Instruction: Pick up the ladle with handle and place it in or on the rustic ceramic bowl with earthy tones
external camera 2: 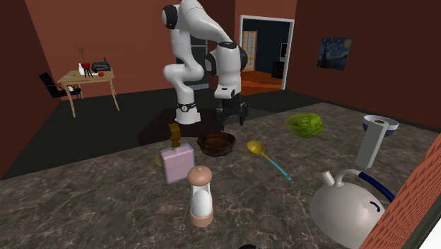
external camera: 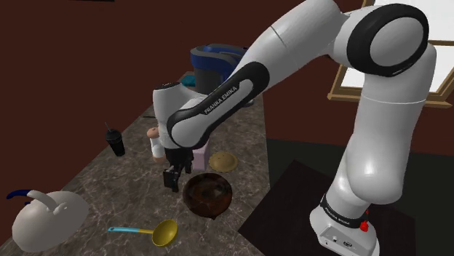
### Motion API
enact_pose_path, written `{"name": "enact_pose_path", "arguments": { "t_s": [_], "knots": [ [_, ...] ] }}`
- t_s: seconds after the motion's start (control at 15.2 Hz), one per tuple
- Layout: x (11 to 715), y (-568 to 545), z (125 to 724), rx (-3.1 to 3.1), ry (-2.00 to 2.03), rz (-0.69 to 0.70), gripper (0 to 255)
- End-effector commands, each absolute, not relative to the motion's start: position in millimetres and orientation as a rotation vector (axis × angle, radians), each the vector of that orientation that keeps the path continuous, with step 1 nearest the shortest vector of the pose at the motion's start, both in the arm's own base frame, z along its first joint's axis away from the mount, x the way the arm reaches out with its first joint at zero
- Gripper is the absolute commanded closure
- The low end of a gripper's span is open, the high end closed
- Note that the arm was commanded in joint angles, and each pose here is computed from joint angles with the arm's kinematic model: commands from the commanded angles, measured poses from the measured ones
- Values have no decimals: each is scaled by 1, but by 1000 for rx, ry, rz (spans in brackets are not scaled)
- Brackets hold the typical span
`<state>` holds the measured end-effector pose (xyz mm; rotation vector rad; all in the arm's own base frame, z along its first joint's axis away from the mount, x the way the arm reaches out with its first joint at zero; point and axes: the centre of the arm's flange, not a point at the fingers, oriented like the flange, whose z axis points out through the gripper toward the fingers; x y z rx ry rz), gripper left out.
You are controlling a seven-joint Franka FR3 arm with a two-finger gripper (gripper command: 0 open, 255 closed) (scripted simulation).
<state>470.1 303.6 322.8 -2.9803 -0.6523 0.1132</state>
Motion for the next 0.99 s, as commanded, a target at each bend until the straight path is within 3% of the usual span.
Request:
{"name": "enact_pose_path", "arguments": {
  "t_s": [0.0, 0.92],
  "knots": [
    [476, 325, 307, -2967, -679, 124, 0],
    [498, 451, 209, -2886, -842, 185, 0]
  ]
}}
